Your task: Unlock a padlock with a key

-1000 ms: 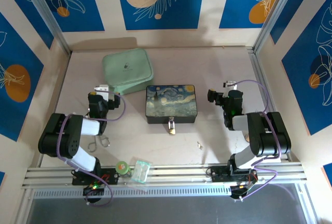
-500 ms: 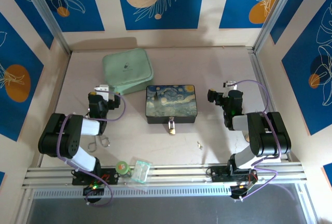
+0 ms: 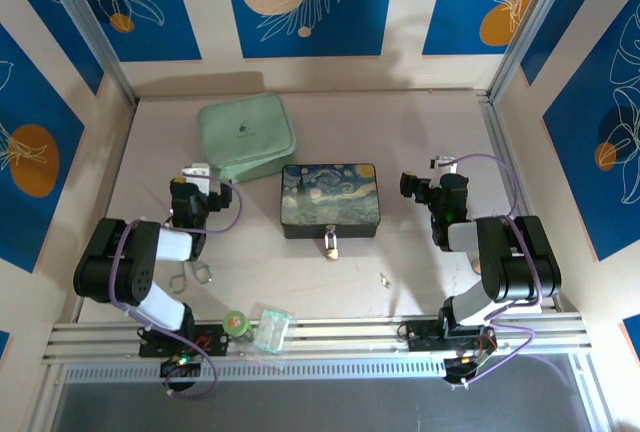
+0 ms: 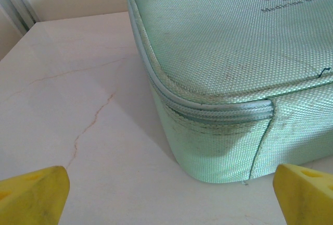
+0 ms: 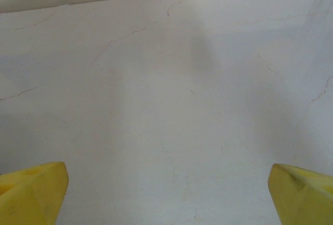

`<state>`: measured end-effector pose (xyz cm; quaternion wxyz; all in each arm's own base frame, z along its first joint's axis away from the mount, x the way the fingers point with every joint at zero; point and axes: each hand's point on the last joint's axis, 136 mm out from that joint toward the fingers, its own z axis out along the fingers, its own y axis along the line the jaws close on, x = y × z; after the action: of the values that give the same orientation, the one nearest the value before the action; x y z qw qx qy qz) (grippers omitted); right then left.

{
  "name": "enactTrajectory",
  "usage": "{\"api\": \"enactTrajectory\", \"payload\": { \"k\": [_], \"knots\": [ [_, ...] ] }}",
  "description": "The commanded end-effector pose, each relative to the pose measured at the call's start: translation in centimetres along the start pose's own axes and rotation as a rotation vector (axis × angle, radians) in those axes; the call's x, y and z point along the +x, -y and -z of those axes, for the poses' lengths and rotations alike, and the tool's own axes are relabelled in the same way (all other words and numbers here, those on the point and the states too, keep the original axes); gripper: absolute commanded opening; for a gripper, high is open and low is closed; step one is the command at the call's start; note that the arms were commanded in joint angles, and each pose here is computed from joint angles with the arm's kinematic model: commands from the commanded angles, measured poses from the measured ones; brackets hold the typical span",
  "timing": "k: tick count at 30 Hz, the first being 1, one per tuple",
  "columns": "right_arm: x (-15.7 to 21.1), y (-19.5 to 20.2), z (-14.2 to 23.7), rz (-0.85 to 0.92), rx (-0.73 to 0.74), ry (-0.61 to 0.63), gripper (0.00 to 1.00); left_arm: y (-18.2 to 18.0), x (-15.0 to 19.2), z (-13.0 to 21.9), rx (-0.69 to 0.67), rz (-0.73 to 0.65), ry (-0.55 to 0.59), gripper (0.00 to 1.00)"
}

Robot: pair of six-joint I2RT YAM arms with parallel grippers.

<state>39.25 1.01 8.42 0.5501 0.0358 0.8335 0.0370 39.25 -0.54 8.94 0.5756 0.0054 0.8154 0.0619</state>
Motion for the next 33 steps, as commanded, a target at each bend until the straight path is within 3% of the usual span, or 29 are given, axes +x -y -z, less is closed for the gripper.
{"api": "enactTrajectory", "payload": {
  "k": [1,24,33],
  "knots": [
    [-1.2,-0.2,0.0,0.011,0.002,0.044,0.99,-0.2,-0.4,-0.1,0.004,0.008,0.020,1.00],
    [-1.7,-0.4,0.2,0.014,0.000,0.043,0.99,0.1,-0.6,-0.1,0.022,0.001,0.017,1.00],
    [-5.2,-1.4,2.9,0.039,-0.018,0.071,0.99,-1.0,-5.0,2.9,-0.001,0.018,0.071,1.00]
  ]
}}
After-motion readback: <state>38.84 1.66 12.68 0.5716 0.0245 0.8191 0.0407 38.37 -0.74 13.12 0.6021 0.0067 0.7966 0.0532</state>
